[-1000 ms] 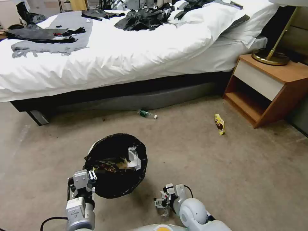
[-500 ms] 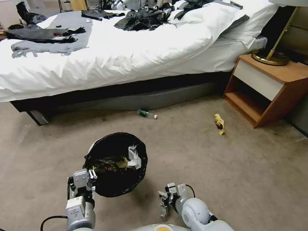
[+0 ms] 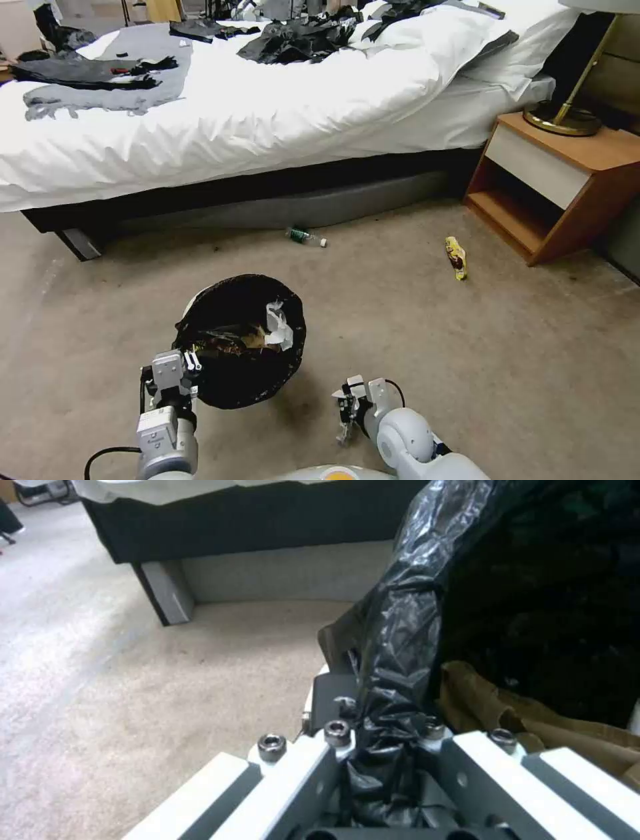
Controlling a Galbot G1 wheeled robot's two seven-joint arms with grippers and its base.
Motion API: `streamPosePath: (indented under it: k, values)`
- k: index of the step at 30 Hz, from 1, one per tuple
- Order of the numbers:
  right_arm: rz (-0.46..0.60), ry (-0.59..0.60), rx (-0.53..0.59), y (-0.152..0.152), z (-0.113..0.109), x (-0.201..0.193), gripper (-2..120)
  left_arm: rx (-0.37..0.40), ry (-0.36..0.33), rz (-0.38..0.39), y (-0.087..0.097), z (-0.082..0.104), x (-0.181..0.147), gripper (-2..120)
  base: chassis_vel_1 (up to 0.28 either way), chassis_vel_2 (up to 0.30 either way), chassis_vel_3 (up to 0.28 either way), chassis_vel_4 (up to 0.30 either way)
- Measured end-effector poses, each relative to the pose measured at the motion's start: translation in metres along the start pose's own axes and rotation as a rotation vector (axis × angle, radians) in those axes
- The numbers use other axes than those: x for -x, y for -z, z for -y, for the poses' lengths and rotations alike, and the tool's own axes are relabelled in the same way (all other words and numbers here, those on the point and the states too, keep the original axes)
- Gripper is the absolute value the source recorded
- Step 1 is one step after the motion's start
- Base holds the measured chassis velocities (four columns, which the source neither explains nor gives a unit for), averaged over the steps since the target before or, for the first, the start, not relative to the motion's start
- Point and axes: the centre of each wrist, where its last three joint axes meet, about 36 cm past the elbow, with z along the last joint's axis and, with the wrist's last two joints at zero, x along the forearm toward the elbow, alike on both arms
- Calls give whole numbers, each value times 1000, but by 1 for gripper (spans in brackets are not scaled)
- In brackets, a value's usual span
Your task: Pick up the trash bin, then pick up the garbage from the floor and place it into the trash bin.
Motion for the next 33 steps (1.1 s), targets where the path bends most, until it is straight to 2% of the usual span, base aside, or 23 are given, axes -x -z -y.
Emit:
streamPosePath:
  k: [7,9,10,11,14,15,17,18,19,21,23,25,26,28,32,33]
  values:
    - [80,-13,-6,9,2,-7,0,1,0,-1,0,0,0,0,0,0,0,0]
    - [173,-20,-15,23,3,-19,0,3,-2,-3,-1,0,0,0,0,0,0,0]
    - [365,-31,-48,49,6,-37,0,6,-4,-5,-2,0,0,0,0,0,0,0]
    - [365,-31,-48,49,6,-37,0,6,-4,-5,-2,0,0,0,0,0,0,0]
    - [628,-6,-110,83,4,-67,0,12,-6,-7,-2,-1,0,0,0,0,0,0]
    - [628,-6,-110,83,4,-67,0,12,-6,-7,-2,-1,0,0,0,0,0,0]
    - [791,27,-166,107,3,-90,0,16,-9,-11,-3,-1,0,0,0,0,0,0]
    - [905,68,-206,124,2,-109,0,15,-13,-15,-3,0,0,0,0,0,0,0]
    - [905,68,-206,124,2,-109,0,15,-13,-15,-3,0,0,0,0,0,0,0]
    - [1051,130,-264,143,-1,-130,0,15,-20,-19,-4,2,-1,0,0,0,0,0]
    - [1083,145,-277,147,-2,-135,0,16,-21,-20,-4,2,-1,0,0,0,0,0]
    - [1222,237,-339,163,-10,-158,0,19,-25,-22,-4,3,-1,0,0,0,0,0]
    - [1222,237,-339,163,-10,-158,0,19,-25,-22,-4,3,-1,0,0,0,0,0]
    - [1306,328,-383,168,-18,-174,0,22,-25,-25,-6,3,-2,0,0,0,0,0]
    - [1348,449,-434,162,-33,-189,0,26,-28,-29,-7,4,-2,0,0,0,0,0]
    - [1348,449,-434,162,-33,-189,0,26,-28,-29,-7,4,-2,0,0,0,0,0]
